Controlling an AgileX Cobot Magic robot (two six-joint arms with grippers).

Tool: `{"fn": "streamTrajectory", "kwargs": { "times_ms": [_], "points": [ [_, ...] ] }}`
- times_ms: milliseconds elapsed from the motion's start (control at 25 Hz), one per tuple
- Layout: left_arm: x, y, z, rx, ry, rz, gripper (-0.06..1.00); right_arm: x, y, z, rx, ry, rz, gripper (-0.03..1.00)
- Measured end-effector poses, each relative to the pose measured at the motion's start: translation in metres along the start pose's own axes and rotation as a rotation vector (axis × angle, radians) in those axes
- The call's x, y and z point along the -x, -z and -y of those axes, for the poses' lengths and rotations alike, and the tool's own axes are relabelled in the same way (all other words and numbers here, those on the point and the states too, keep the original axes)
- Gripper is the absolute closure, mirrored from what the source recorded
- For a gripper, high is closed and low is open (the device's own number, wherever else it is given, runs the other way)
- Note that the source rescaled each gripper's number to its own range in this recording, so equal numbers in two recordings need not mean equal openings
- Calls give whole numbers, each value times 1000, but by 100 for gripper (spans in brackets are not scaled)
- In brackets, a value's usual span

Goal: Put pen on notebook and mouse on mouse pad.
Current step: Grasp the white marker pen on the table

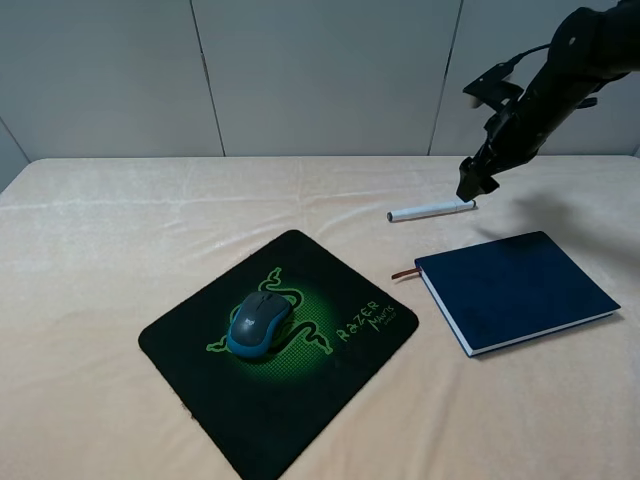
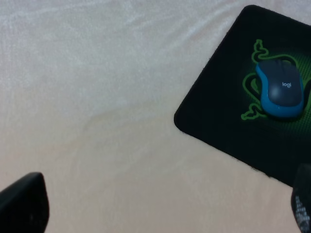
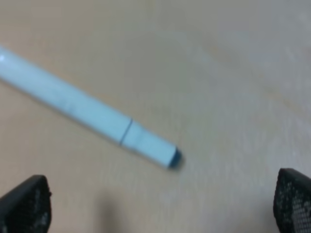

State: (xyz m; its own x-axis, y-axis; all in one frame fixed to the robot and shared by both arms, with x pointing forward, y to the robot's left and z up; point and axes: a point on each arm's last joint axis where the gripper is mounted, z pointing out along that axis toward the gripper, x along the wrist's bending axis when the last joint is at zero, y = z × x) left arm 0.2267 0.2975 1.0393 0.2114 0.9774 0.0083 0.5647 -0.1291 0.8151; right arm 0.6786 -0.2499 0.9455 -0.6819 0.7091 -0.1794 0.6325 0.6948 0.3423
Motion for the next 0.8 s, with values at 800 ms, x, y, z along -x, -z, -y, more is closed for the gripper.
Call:
{"fn": "streamTrajectory", "kwargs": {
  "times_ms": [800],
  "points": [
    [0,0,0,0,-1,0,-6,-20,-47,-10,-31,56,-90,-3]
  ]
}}
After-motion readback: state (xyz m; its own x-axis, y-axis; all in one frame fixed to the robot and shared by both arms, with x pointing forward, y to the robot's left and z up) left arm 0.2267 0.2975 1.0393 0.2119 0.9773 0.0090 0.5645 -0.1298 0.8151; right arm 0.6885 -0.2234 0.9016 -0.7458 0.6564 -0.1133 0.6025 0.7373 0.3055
